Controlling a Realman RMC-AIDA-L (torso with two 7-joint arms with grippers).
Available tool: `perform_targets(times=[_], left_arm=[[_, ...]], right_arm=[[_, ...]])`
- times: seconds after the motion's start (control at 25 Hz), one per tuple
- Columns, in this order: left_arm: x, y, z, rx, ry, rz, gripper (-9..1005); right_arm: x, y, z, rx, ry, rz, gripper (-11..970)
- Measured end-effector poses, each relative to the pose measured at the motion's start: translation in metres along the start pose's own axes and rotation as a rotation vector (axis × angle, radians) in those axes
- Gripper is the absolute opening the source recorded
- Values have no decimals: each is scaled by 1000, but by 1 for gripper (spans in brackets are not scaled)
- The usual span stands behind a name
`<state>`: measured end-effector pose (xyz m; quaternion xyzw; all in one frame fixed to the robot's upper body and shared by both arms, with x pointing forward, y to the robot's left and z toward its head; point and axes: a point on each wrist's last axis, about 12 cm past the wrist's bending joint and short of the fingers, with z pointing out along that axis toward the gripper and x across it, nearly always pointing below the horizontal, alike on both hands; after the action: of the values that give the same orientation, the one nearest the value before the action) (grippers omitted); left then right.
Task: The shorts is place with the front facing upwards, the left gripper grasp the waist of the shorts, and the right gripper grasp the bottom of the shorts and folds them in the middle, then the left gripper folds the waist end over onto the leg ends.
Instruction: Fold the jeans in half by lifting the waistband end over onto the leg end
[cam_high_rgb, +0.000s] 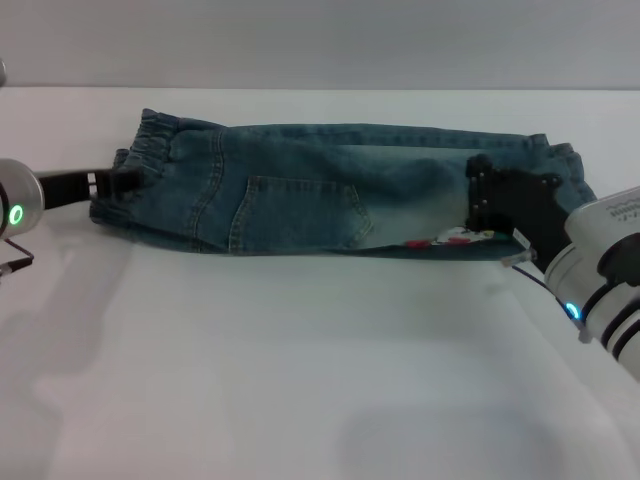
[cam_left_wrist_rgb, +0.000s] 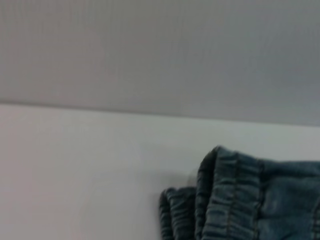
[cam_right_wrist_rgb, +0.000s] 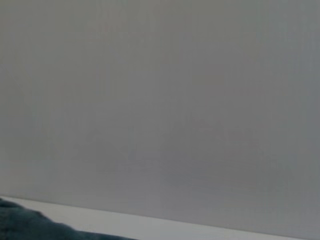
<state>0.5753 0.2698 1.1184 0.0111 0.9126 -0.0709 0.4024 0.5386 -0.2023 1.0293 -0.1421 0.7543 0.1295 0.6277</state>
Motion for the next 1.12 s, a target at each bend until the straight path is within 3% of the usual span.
perform_targets(times=[1.12], left_arm=[[11, 2, 13, -5, 102, 0, 839]], right_arm=[[-2, 10, -3, -37, -12, -10, -1]])
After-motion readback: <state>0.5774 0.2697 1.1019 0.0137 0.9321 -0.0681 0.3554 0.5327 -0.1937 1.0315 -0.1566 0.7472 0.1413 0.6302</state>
